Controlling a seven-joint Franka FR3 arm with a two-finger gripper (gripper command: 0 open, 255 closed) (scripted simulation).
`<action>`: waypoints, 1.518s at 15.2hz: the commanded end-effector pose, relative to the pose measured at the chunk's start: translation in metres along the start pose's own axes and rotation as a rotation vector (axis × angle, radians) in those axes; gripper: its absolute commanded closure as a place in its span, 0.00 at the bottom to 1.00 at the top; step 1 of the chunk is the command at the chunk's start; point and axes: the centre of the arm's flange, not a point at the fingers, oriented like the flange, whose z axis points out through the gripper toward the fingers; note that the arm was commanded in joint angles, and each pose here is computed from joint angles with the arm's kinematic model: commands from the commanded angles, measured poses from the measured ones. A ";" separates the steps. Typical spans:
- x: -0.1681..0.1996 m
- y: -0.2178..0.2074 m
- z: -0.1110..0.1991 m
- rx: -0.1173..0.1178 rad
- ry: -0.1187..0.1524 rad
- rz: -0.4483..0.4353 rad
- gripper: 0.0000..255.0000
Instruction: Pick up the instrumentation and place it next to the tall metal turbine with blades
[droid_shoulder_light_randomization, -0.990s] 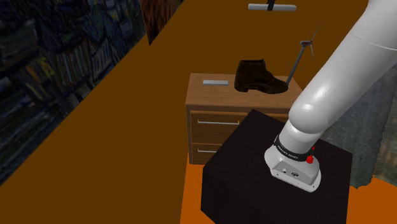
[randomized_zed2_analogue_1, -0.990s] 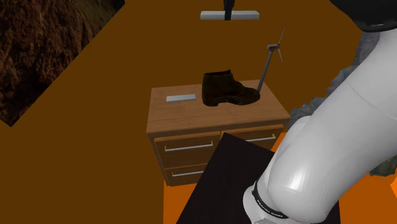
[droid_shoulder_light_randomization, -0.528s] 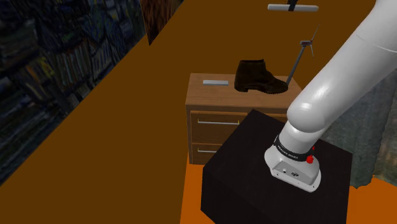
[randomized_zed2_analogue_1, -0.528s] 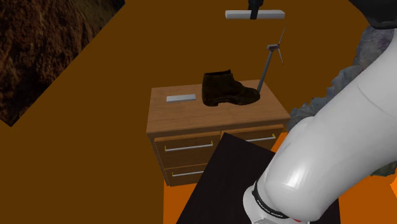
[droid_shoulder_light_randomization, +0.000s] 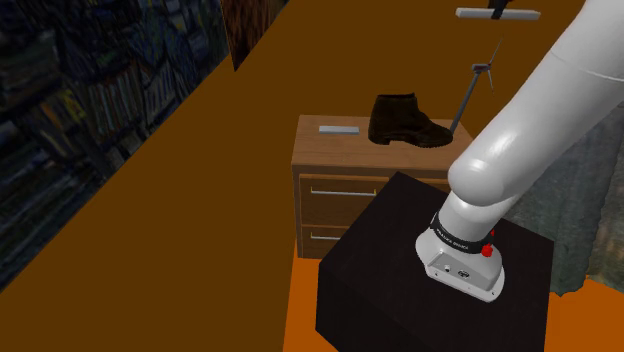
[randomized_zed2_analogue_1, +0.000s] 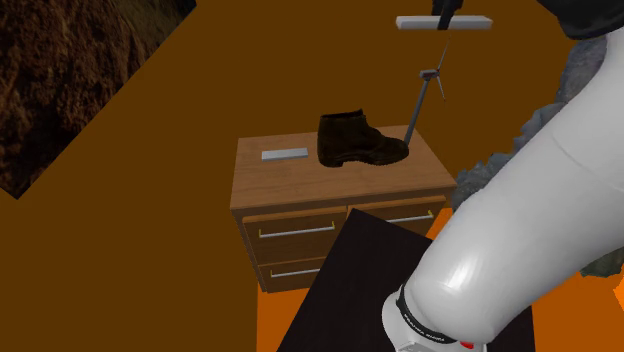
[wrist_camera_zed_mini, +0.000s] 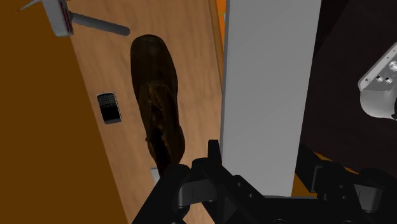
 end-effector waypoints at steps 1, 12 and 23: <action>-0.027 0.001 0.000 0.000 0.000 -0.002 1.00; -0.128 0.014 0.020 0.000 0.000 -0.002 1.00; -0.128 0.016 0.079 0.000 0.000 -0.002 1.00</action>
